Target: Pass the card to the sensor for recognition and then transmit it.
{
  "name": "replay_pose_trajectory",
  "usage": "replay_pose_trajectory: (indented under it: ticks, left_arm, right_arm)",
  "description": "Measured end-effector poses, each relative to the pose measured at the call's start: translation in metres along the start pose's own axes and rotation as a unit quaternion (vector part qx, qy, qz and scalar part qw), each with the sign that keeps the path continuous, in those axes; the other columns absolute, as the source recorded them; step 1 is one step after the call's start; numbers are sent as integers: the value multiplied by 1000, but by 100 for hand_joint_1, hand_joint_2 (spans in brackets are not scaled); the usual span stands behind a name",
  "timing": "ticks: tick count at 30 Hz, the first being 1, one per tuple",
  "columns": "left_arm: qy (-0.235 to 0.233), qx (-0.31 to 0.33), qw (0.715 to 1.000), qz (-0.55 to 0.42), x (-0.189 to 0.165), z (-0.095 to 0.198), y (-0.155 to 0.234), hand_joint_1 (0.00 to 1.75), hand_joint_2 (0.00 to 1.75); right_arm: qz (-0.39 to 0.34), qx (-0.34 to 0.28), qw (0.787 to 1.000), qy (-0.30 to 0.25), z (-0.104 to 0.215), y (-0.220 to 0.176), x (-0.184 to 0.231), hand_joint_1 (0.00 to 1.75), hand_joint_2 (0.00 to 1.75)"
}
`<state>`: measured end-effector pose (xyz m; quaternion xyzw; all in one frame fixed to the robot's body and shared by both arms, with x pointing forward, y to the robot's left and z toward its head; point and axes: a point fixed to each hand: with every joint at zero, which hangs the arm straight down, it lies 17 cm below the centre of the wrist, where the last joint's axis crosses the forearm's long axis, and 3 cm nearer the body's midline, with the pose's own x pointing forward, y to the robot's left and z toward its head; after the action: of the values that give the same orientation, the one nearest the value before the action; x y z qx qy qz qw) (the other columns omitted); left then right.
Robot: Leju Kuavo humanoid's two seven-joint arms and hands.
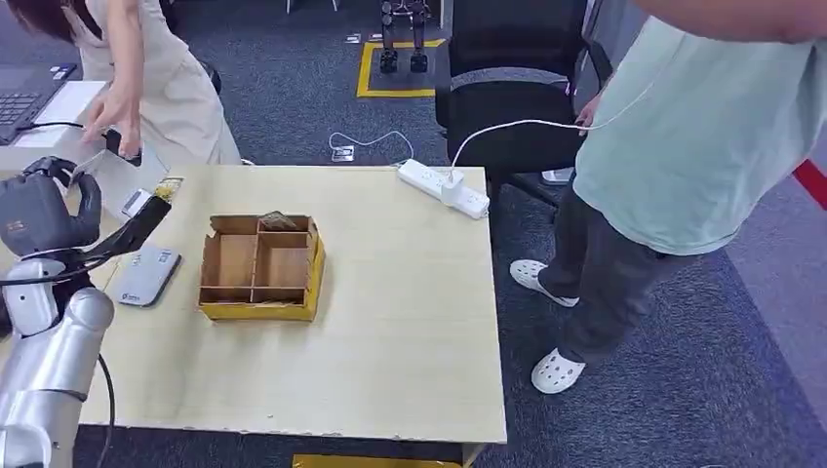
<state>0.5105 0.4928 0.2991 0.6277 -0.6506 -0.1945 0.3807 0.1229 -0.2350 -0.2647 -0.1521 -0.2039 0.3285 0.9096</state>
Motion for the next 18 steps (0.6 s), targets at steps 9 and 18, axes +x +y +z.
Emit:
replay_pose_trajectory:
  ticks: [9, 18]
  left_arm:
    - [-2, 54, 998, -32, 15, -42, 21, 175, 175]
    - [3, 47, 999, -10, 17, -55, 15, 0, 175]
  right_arm:
    - [3, -3, 1000, -8, -2, -4, 8, 0, 175]
    - [5, -1, 1000, -9, -1, -2, 10, 0, 175]
